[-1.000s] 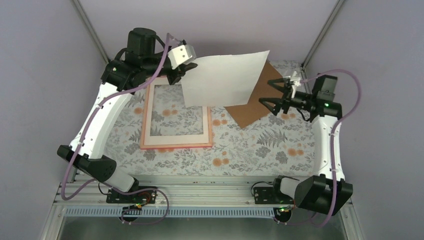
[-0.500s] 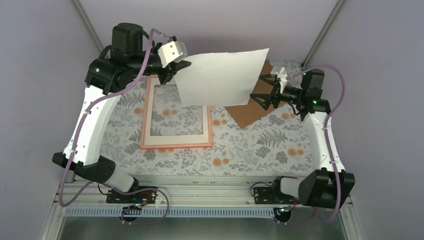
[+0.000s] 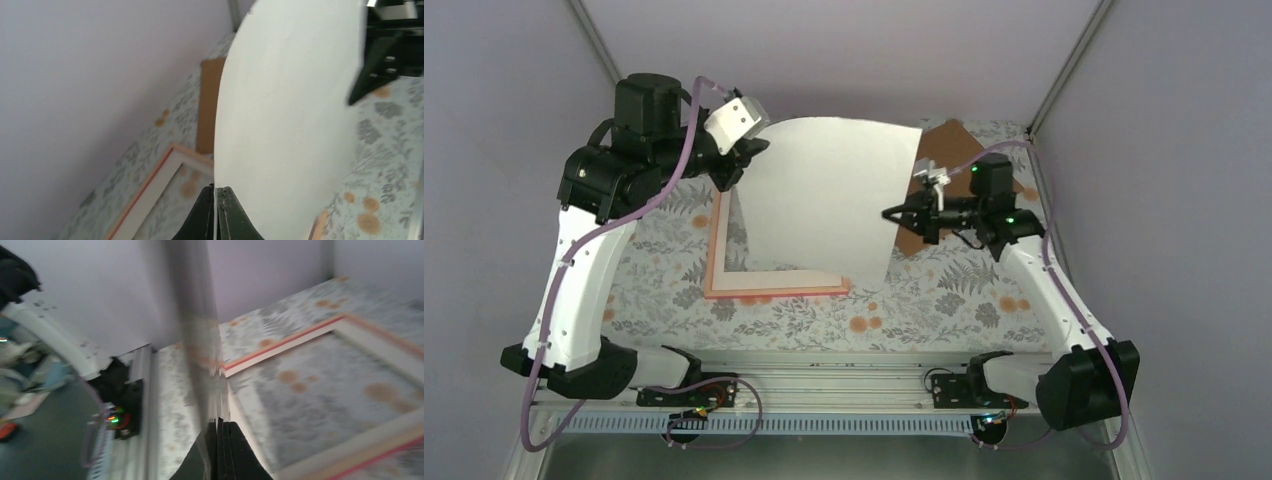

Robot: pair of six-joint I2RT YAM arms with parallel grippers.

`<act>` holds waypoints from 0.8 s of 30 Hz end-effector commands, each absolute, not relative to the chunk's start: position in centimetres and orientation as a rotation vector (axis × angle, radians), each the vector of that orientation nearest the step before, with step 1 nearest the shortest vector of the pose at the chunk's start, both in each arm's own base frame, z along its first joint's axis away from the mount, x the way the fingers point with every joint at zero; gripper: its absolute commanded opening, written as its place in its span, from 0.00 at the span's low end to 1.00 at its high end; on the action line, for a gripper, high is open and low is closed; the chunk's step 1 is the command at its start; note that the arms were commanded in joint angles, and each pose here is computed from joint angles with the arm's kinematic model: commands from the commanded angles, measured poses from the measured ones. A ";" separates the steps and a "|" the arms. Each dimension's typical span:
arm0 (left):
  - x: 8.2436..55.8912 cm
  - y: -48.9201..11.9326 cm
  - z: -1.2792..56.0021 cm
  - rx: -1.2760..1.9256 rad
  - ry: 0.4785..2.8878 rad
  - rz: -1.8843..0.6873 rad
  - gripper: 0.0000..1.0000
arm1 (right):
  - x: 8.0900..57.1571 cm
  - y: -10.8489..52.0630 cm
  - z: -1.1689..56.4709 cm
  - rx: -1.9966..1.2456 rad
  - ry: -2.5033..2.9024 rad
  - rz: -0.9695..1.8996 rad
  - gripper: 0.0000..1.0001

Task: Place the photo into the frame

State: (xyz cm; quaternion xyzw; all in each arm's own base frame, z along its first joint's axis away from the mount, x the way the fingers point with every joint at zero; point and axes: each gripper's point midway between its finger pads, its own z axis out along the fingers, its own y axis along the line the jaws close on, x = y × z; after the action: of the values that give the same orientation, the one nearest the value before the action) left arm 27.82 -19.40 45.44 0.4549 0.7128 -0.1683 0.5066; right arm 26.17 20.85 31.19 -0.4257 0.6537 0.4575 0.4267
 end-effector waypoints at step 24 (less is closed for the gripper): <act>51.8 -4.9 22.4 0.750 2.256 0.031 0.03 | 40.6 33.3 13.6 -0.673 2.229 1.356 0.04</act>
State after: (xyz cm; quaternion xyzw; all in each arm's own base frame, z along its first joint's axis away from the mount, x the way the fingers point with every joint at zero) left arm 47.82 -5.65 21.76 0.2918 0.8997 0.0086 0.3247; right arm 37.85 32.60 14.05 -0.2590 0.7965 0.5117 0.1912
